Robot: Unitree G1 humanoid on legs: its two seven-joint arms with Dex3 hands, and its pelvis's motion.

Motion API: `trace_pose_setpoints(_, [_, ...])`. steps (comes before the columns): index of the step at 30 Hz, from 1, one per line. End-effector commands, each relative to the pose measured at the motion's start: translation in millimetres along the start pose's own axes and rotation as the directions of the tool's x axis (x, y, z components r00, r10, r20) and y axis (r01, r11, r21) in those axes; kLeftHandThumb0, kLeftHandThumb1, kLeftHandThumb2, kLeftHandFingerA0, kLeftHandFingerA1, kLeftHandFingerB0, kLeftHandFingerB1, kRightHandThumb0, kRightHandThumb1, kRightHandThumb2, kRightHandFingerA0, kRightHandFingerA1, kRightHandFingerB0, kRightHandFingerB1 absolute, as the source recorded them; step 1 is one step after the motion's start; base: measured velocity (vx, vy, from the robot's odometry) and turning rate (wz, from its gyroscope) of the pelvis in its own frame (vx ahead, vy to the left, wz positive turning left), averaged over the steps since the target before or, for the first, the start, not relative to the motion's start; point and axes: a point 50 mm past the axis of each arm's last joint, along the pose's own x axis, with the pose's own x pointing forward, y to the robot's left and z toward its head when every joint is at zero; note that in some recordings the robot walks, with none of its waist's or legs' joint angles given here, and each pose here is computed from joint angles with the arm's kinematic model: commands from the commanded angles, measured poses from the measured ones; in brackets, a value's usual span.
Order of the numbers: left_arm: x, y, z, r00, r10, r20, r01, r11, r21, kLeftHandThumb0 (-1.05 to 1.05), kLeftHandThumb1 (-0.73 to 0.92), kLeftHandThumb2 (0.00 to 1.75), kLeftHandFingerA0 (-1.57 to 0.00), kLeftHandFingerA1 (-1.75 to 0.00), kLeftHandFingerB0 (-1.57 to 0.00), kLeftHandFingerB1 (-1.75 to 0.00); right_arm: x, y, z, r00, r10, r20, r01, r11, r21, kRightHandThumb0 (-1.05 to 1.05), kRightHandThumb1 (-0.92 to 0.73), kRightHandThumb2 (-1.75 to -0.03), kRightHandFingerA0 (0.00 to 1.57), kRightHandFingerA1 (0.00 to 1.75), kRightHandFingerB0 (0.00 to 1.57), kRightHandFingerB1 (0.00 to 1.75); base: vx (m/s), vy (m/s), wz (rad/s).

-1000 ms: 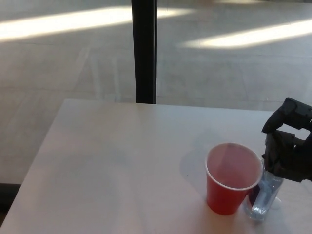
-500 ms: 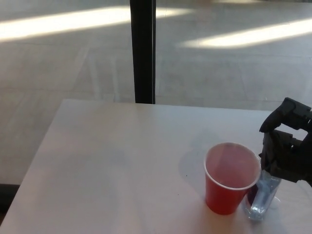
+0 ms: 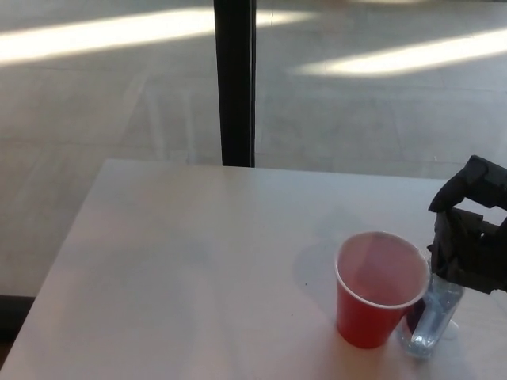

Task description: The robot uses its right hand fist to press the hand soap kept in the middle of the table to get liquid hand soap out

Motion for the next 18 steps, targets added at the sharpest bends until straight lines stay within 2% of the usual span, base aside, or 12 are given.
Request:
trace_pose_setpoints(1, [-1.0,13.3,4.1,0.999,0.032,0.002,-0.032,0.998,0.045,-0.27,0.54,0.93,-0.66,-0.85,-0.52,-0.75,-5.6,-19.9,-19.2,0.955,0.003,-0.298,-0.003,1.000,0.000,-0.23,-0.63,-1.14,0.93,1.75,0.67,1.52,0.00,0.000,0.00])
trace_pose_setpoints(2, [-0.9,13.3,3.9,1.000,0.031,0.002,-0.031,0.999,0.045,-0.28,0.53,0.93,-0.66,-0.85,-0.48,-0.73,-3.0,-20.6,-13.0,0.958,0.003,-0.286,-0.001,1.000,0.007,-0.23,-0.63,-1.12,0.93,1.75,0.68,1.51,0.00,0.000,0.00])
trace_pose_setpoints(4, [-0.9,13.4,2.8,1.000,0.030,0.000,-0.030,0.999,0.042,-0.28,0.54,0.92,-0.66,-0.85,-0.52,-0.75,1.9,-22.1,-0.5,0.966,0.015,-0.258,-0.012,1.000,0.017,-0.24,-0.64,-1.12,0.93,1.75,0.67,1.56,0.00,0.000,0.00])
trace_pose_setpoints(8, [-1.0,13.2,1.4,1.000,0.027,-0.007,-0.027,0.999,0.029,-0.28,0.52,0.95,-0.66,-0.86,-0.50,-0.75,17.0,-28.8,47.5,0.992,0.016,-0.128,-0.003,0.995,0.096,-0.27,-0.58,-1.16,0.94,1.75,0.70,1.51,0.00,0.000,0.00])
trace_pose_setpoints(10, [-1.0,12.9,-1.1,1.000,0.027,-0.013,-0.026,0.999,0.027,-0.27,0.53,0.95,-0.65,-0.86,-0.51,-0.76,19.8,-30.0,59.1,0.996,0.012,-0.088,0.004,0.983,0.185,-0.27,-0.58,-1.16,0.94,1.75,0.72,1.45,0.00,0.000,0.00])
trace_pose_setpoints(11, [-1.3,12.6,-1.4,1.000,0.024,-0.013,-0.023,0.999,0.029,-0.28,0.54,0.95,-0.64,-0.85,-0.51,-0.75,22.2,-35.6,82.8,1.000,-0.011,-0.012,0.013,0.982,0.190,-0.30,-0.57,-1.17,0.96,1.75,0.73,1.38,0.00,0.000,0.00])
trace_pose_setpoints(12, [-1.2,12.5,-1.4,0.999,0.028,-0.014,-0.028,1.000,0.012,-0.27,0.53,0.94,-0.65,-0.86,-0.51,-0.76,22.0,-38.1,95.7,0.999,-0.038,0.024,0.032,0.980,0.198,-0.31,-0.56,-1.17,0.96,1.75,0.72,1.37,0.00,0.000,0.00])
trace_pose_setpoints(13, [-1.4,12.7,-1.7,1.000,0.023,-0.014,-0.023,1.000,0.006,-0.27,0.53,0.95,-0.63,-0.86,-0.46,-0.75,21.6,-41.6,106.2,0.997,-0.043,0.060,0.029,0.975,0.221,-0.31,-0.57,-1.16,0.95,1.75,0.70,1.38,0.00,0.000,0.00])
trace_pose_setpoints(14, [-1.6,13.1,-2.3,1.000,0.022,-0.012,-0.022,1.000,0.015,-0.28,0.53,0.95,-0.64,-0.87,-0.48,-0.76,20.8,-45.5,117.5,0.995,-0.048,0.092,0.025,0.972,0.235,-0.32,-0.59,-1.13,0.94,1.75,0.67,1.44,0.00,0.000,0.00])
trace_pose_setpoints(15, [-1.6,13.4,-3.0,1.000,0.021,-0.011,-0.021,0.999,0.026,-0.29,0.54,0.95,-0.65,-0.86,-0.51,-0.76,19.5,-49.5,125.8,0.991,-0.057,0.122,0.022,0.962,0.274,-0.30,-0.62,-1.11,0.93,1.75,0.66,1.37,0.00,0.000,0.00])
trace_pose_setpoints(17, [-1.5,13.4,-3.6,1.000,0.020,-0.013,-0.020,0.999,0.033,-0.29,0.54,0.93,-0.66,-0.86,-0.52,-0.76,15.4,-60.6,140.1,0.981,-0.108,0.162,0.051,0.945,0.324,-0.29,-0.65,-1.07,0.91,1.75,0.63,1.45,0.00,0.000,0.00])
trace_pose_setpoints(18, [-1.1,13.1,-3.9,0.999,0.026,-0.021,-0.025,0.999,0.027,-0.27,0.55,0.92,-0.64,-0.85,-0.51,-0.74,9.3,-71.0,150.5,0.971,-0.142,0.194,0.070,0.939,0.336,-0.31,-0.67,-1.01,0.93,1.75,0.65,1.36,0.00,0.000,0.00])
